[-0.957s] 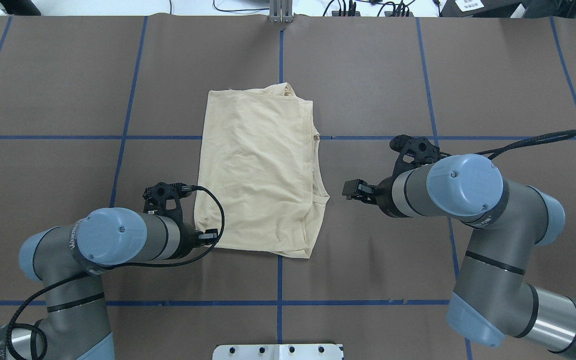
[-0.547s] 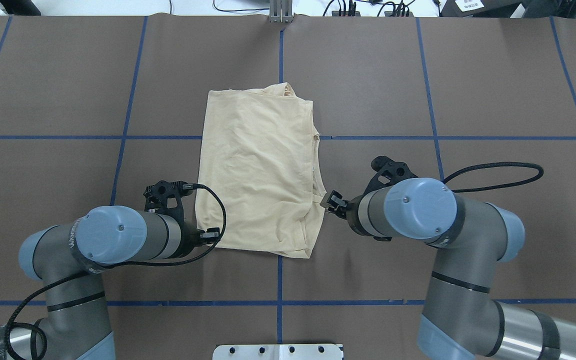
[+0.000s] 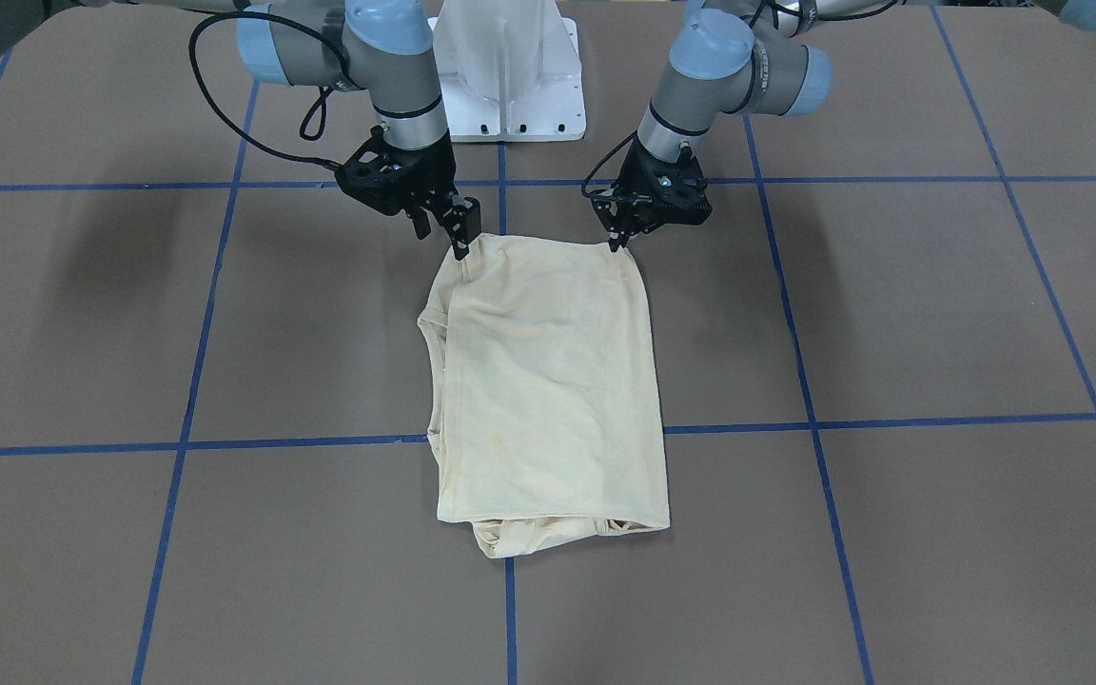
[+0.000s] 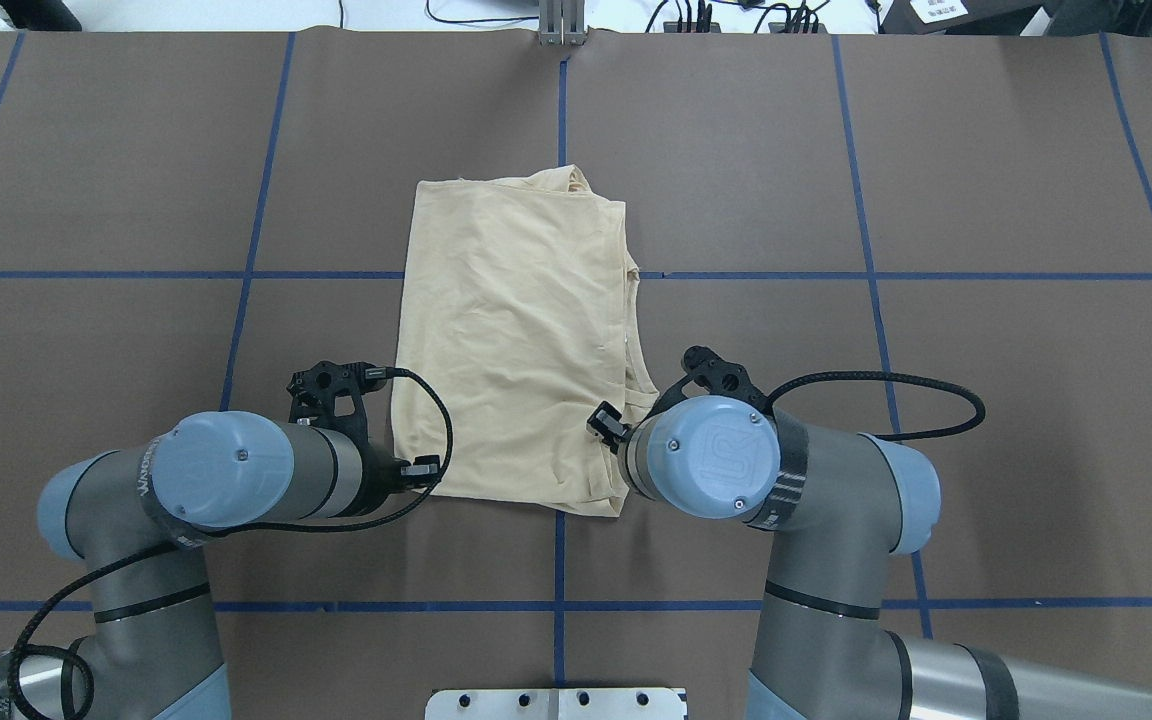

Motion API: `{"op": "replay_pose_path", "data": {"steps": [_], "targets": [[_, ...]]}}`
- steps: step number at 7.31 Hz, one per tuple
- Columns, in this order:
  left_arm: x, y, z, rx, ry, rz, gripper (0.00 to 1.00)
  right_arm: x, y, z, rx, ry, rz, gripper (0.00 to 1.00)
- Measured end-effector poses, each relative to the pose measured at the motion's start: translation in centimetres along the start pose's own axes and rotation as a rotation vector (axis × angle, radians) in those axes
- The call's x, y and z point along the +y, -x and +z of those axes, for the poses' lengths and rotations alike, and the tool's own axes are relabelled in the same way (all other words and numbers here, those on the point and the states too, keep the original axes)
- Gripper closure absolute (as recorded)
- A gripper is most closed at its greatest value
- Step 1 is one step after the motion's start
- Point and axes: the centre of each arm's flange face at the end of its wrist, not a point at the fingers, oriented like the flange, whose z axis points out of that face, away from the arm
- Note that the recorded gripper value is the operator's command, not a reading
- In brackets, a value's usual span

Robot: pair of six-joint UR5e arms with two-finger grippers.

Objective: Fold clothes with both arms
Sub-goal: 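Grasp the near corners of the folded shirt with both grippers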

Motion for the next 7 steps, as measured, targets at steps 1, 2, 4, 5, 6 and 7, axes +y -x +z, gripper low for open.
{"op": "replay_pose_path", "data": {"steps": [1, 2, 4, 5, 6, 7], "targets": [[0.0, 0.0, 0.0, 0.001, 0.0, 0.0, 1.0, 0.8, 0.8, 0.8, 0.003, -0.009, 0.002, 0.31], [0.0, 0.0, 0.0, 0.001, 0.0, 0.0, 1.0, 1.4, 1.0, 1.3, 0.007, -0.015, -0.001, 0.33], [0.0, -0.1, -0.1, 0.002, 0.0, 0.0, 1.0, 2.5, 0.4, 2.1, 0.018, -0.021, -0.016, 0.35], [0.0, -0.1, -0.1, 0.003, 0.0, 0.0, 1.0, 2.9, -0.2, 2.5, 0.027, -0.022, -0.023, 0.41], [0.0, -0.1, -0.1, 0.004, 0.0, 0.0, 1.0, 3.1, -0.8, 2.8, 0.035, -0.023, -0.027, 0.47], [0.0, -0.1, -0.1, 0.004, 0.0, 0.0, 1.0, 3.2, -0.9, 2.9, 0.038, -0.022, -0.029, 0.62]]}}
